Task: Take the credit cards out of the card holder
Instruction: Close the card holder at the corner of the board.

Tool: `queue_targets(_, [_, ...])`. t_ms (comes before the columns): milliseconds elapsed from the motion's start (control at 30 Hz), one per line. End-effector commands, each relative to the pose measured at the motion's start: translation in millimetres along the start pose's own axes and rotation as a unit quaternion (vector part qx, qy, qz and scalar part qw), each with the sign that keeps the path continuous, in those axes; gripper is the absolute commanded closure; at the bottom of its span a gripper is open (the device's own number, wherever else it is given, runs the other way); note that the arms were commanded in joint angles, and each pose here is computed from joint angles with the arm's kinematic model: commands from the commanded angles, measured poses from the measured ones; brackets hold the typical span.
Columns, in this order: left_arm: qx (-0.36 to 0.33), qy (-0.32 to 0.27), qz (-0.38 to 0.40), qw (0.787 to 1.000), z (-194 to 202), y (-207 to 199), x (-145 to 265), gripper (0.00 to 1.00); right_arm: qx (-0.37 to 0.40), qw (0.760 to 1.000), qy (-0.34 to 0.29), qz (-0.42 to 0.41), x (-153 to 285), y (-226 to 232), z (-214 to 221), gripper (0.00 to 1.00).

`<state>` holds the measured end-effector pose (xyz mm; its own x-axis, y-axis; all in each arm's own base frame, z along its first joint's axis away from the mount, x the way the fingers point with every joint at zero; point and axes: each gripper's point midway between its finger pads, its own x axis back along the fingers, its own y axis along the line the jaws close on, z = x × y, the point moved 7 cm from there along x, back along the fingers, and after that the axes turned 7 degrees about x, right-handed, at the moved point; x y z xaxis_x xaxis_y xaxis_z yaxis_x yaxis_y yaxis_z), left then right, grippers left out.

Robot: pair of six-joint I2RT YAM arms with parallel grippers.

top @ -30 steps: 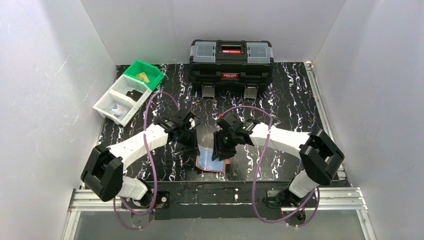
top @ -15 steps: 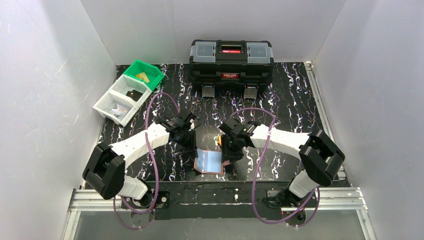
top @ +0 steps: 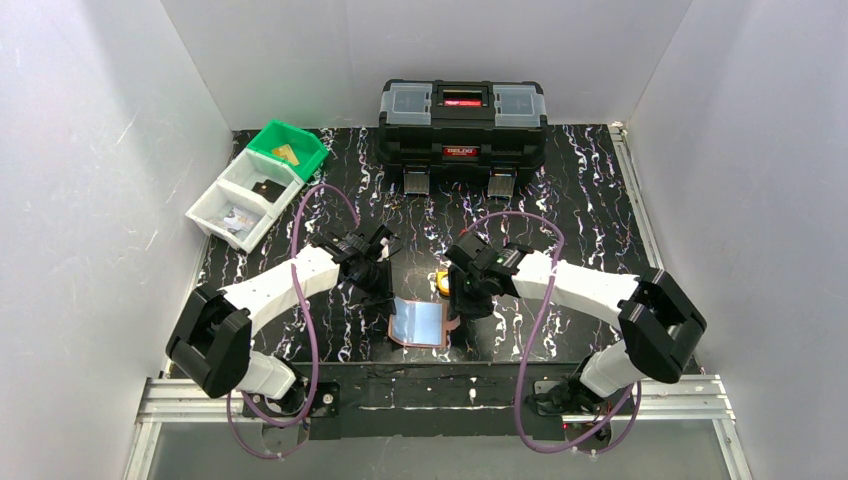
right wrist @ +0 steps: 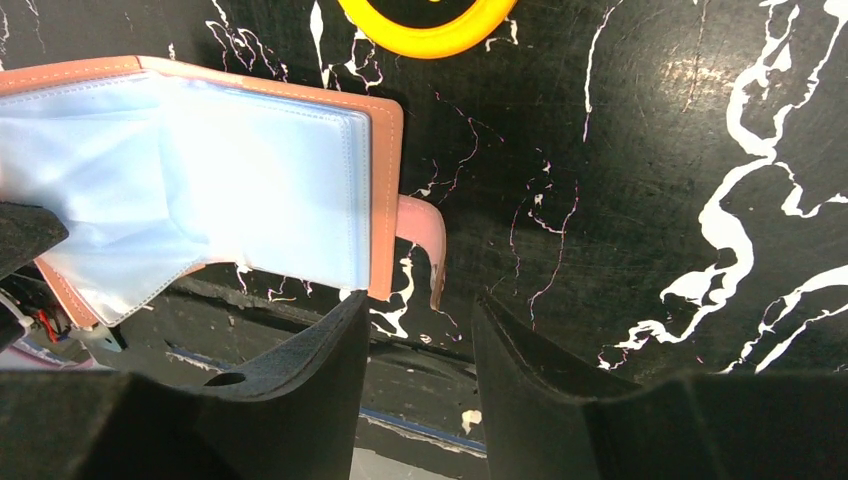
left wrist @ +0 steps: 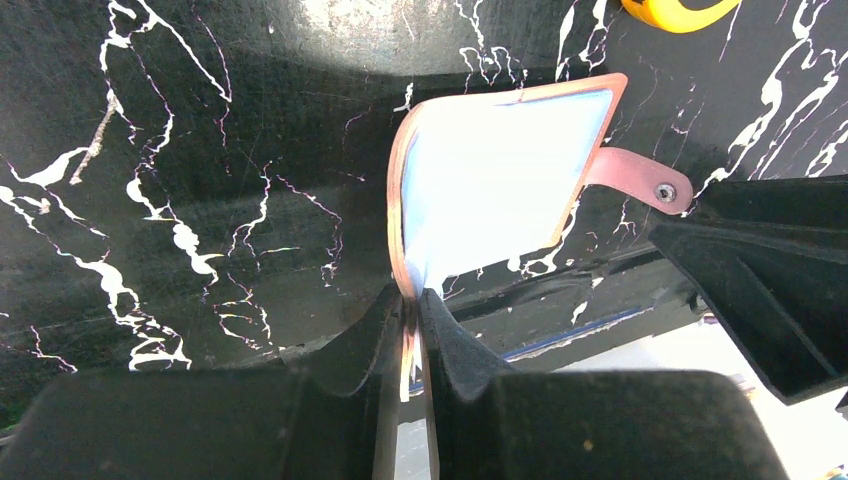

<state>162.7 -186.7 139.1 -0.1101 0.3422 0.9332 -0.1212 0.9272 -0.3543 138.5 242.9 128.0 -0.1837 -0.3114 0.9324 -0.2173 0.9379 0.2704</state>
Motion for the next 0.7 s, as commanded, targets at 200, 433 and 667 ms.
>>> queue_targets(200, [-0.004,-0.005,0.001,1.000,-2.6,-5.7,7.4,0.90,-0.004,1.000,0.018,0.009,-12.9,-4.3,5.1,0.50])
queue_targets(433, [-0.003,-0.004,0.006,1.000,-2.6,-7.4,8.7,0.90,-0.004,0.999,0.034,0.000,-22.2,0.0,5.2,0.74])
queue_targets(667, [-0.012,0.001,0.037,0.999,0.5,-19.0,10.8,0.73,-0.003,0.999,0.033,-0.006,-24.1,3.7,2.0,0.94])
